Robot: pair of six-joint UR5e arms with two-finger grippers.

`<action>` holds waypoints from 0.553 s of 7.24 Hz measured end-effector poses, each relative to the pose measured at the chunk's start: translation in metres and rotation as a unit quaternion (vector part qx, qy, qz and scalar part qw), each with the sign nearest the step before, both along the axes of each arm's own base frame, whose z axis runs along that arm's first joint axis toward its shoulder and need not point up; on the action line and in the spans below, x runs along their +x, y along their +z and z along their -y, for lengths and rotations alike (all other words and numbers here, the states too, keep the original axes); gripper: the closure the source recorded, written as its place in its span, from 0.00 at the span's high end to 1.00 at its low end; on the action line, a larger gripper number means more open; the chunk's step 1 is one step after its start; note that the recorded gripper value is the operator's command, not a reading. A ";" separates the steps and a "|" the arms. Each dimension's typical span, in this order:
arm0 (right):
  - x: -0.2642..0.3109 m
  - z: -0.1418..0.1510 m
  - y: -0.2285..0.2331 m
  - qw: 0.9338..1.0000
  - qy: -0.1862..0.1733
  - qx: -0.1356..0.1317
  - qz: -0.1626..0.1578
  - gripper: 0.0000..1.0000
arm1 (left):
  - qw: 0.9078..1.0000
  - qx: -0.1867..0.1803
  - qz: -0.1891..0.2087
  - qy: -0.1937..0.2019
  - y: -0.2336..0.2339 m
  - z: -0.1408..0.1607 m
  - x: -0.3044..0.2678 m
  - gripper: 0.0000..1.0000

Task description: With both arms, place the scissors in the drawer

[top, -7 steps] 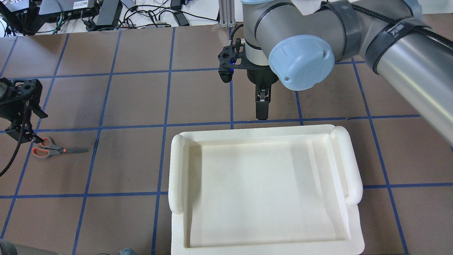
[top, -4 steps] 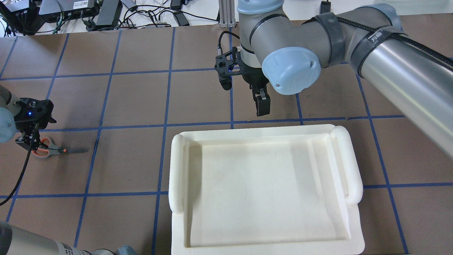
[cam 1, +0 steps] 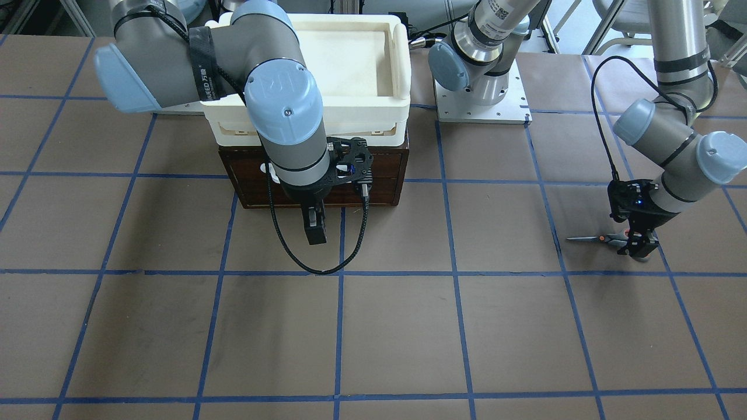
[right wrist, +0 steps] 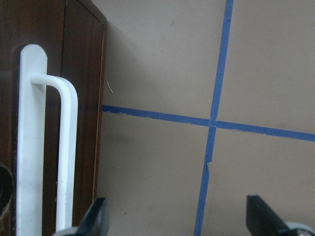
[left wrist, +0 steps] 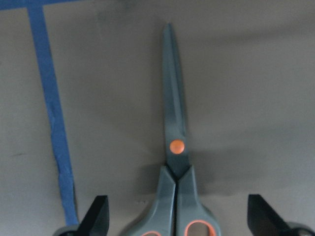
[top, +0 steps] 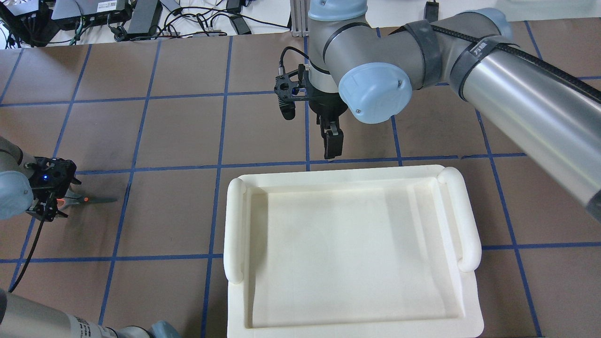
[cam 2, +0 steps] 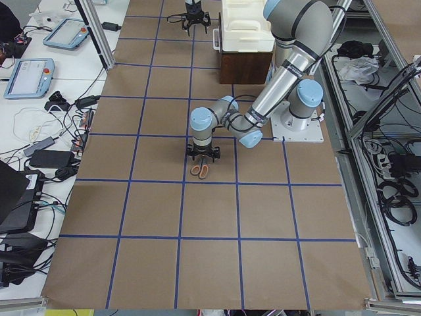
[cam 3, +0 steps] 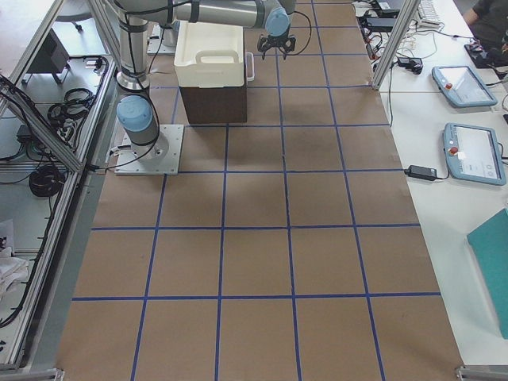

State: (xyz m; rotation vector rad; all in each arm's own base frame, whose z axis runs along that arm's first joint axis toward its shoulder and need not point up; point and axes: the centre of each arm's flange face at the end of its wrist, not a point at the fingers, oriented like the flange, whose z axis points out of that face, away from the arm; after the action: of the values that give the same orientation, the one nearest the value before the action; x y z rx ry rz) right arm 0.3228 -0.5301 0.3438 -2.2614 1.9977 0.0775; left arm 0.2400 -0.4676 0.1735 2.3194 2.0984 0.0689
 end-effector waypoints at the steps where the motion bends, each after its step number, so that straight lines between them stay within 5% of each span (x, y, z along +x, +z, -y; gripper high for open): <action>1: 0.000 -0.002 -0.007 1.000 -0.007 0.019 -0.007 1.00 | 1.000 -0.004 0.002 -0.001 -0.002 -0.004 0.005 0.80; 4: 0.003 0.006 -0.015 0.997 -0.024 0.065 -0.017 1.00 | 1.000 -0.011 -0.003 -0.005 -0.005 -0.006 0.008 0.77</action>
State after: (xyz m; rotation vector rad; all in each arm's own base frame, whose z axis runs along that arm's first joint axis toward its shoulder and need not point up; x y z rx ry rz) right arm 0.3257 -0.5358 0.3283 -2.1446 2.0003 0.2372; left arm 0.2481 -0.4619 0.1684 2.3197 2.0793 0.0393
